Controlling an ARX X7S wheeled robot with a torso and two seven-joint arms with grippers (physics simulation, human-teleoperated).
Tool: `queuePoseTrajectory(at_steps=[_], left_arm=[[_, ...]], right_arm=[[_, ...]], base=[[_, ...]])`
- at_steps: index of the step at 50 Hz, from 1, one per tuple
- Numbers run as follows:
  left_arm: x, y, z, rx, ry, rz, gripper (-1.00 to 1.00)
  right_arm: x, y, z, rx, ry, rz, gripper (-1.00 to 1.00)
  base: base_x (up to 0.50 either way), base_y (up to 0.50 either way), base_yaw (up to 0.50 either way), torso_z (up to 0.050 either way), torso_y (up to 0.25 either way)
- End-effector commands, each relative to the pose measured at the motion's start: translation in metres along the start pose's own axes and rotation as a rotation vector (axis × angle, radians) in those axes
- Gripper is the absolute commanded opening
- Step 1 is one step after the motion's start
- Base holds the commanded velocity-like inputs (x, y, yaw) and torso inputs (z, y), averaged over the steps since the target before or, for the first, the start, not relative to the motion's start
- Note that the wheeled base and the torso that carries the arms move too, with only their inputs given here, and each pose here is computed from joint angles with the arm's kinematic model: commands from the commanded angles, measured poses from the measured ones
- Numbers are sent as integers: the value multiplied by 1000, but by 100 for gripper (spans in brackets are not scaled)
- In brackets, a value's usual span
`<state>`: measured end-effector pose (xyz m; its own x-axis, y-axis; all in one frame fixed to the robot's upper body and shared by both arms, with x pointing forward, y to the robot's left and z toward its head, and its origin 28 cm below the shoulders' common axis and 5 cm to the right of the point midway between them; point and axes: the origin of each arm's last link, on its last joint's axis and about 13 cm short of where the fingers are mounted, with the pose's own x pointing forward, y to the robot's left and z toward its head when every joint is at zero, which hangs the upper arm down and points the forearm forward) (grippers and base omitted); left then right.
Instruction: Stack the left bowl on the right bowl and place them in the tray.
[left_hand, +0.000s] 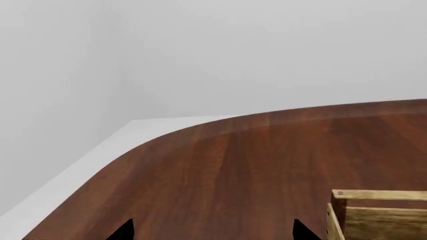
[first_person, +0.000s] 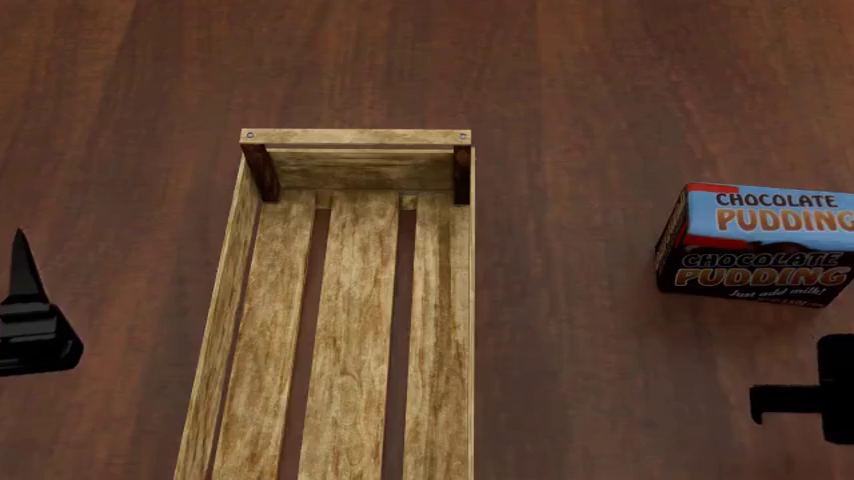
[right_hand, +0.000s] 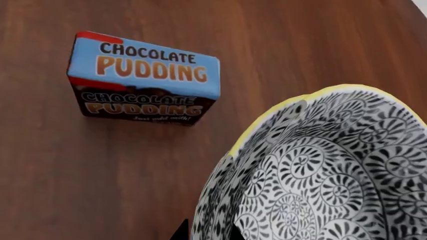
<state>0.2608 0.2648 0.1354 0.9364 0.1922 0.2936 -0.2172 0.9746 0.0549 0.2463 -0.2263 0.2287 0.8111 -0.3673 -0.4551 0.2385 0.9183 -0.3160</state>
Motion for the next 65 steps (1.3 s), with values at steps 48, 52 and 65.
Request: queuePoseTrajectory(at_steps=[48,52,65], left_arm=[[-13,7,20,-35,-34,-2,100],[-13,8,21,-38,-37,0,100],[-14,10,25,-48,-41,6,100]], right_arm=[[-31,66,80,-262,-225,125,-100],[-32,72,85,-281,-239,140,-100],[-32,93,96,-329,-281,214,-100]], base=[[0,0,0,0,0],[0,0,0,0,3],[0,0,0,0,1]])
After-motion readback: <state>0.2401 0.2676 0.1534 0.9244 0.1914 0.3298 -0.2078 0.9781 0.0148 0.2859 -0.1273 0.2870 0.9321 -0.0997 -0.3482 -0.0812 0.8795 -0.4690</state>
